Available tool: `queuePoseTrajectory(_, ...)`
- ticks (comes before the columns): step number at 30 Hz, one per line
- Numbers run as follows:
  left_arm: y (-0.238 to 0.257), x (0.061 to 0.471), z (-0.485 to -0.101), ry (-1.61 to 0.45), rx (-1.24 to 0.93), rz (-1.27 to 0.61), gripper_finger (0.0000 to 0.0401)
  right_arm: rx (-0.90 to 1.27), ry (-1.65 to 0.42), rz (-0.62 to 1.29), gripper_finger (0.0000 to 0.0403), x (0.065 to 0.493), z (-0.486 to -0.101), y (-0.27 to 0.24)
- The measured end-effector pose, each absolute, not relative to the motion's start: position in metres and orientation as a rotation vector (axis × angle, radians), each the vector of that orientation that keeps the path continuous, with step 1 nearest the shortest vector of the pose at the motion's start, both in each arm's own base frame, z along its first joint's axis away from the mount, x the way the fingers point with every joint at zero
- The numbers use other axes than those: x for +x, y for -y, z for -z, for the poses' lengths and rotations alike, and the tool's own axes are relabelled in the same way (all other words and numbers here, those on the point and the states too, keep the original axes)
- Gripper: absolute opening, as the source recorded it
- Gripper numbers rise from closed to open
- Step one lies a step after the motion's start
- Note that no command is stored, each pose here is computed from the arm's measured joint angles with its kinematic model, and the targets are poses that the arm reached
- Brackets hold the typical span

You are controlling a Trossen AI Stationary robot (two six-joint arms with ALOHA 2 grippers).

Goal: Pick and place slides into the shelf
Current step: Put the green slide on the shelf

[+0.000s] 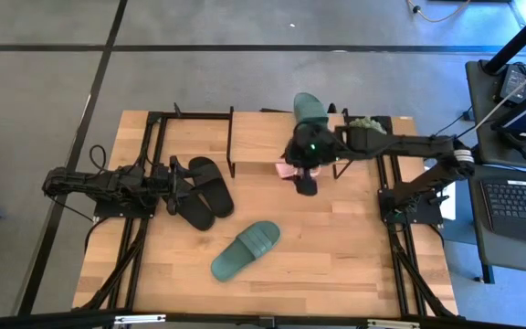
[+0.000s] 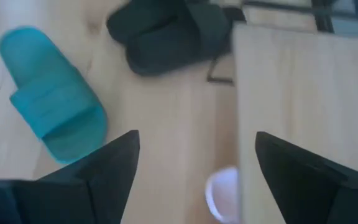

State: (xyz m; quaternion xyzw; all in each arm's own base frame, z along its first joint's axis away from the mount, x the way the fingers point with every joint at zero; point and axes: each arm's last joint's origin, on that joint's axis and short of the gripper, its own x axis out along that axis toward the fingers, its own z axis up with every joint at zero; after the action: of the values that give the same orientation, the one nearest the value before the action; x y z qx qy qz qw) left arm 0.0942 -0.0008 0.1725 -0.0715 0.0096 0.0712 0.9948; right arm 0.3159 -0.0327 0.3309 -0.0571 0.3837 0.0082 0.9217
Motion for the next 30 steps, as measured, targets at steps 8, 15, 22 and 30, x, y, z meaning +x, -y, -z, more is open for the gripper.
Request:
queuePoseTrajectory(8,0.001,0.094,-0.174,-0.004,-0.147,-0.142,0.0273,-0.108,-0.654,-0.085,0.0320,0.310,-0.269,0.000)
queuePoseTrajectory(15,0.001,0.094,-0.174,-0.007,-0.148,-0.142,0.0273,-0.042,-0.497,-0.142,0.0320,0.299,-0.218,-0.028)
queuePoseTrajectory(22,0.003,0.094,-0.172,-0.027,-0.148,-0.074,0.0273,0.093,-0.493,-0.141,0.0320,0.285,-0.193,-0.038)
queuePoseTrajectory(30,0.009,0.094,-0.172,-0.047,-0.149,0.150,0.0273,0.163,-0.479,-0.235,0.0320,0.273,-0.185,-0.069)
